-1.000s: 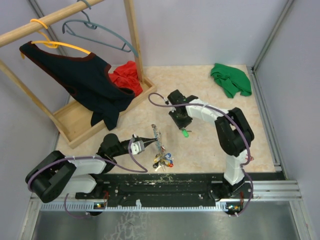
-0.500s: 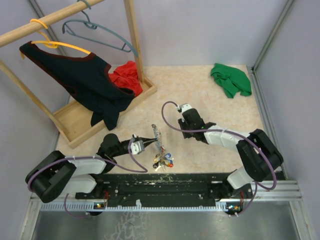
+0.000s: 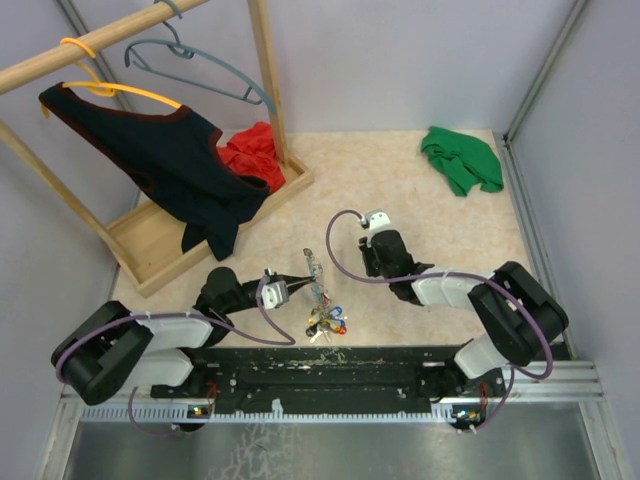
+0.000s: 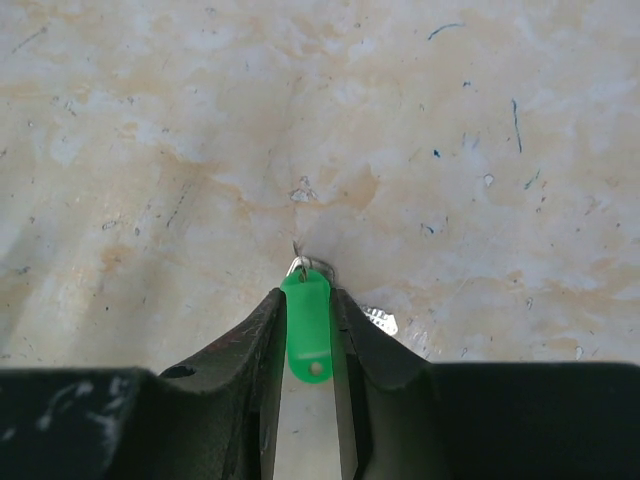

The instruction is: Put the keys on the keyring

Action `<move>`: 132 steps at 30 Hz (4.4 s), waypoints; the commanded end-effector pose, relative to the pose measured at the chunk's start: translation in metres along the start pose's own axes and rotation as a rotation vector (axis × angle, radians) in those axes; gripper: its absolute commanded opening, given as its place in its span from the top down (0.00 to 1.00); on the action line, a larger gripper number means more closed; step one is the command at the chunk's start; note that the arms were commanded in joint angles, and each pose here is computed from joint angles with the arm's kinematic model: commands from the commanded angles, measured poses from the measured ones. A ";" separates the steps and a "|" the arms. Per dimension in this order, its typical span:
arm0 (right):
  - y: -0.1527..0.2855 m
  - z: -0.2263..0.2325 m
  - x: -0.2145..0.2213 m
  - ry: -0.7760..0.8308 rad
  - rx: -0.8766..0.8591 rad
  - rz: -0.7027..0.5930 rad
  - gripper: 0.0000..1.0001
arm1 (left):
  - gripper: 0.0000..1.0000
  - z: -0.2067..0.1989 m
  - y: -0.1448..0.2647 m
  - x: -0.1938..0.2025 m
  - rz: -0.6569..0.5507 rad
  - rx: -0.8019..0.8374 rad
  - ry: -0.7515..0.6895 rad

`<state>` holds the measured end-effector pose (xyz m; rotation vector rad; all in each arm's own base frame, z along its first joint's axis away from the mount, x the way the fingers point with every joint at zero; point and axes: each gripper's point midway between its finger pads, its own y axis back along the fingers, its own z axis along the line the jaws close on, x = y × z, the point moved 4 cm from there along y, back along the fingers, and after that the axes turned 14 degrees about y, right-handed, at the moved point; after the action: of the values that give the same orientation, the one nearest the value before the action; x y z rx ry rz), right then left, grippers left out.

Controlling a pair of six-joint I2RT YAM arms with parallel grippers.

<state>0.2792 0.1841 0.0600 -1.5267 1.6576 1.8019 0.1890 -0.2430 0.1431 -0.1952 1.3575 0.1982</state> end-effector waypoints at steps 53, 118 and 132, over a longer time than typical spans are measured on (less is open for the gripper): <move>-0.024 0.002 -0.022 0.006 0.035 -0.077 0.87 | 1.00 0.003 -0.006 -0.014 -0.047 0.012 -0.015; 0.122 0.096 -0.127 0.881 -0.692 -0.464 1.00 | 1.00 0.007 0.002 -0.014 -0.054 0.162 -0.046; 0.118 0.106 -0.126 0.936 -0.699 -0.445 1.00 | 1.00 0.006 0.000 -0.015 -0.057 0.174 -0.031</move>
<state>0.1844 0.2771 0.1797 -3.0535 0.8166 1.6650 0.1903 -0.2376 0.1439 -0.0780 1.3765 0.0817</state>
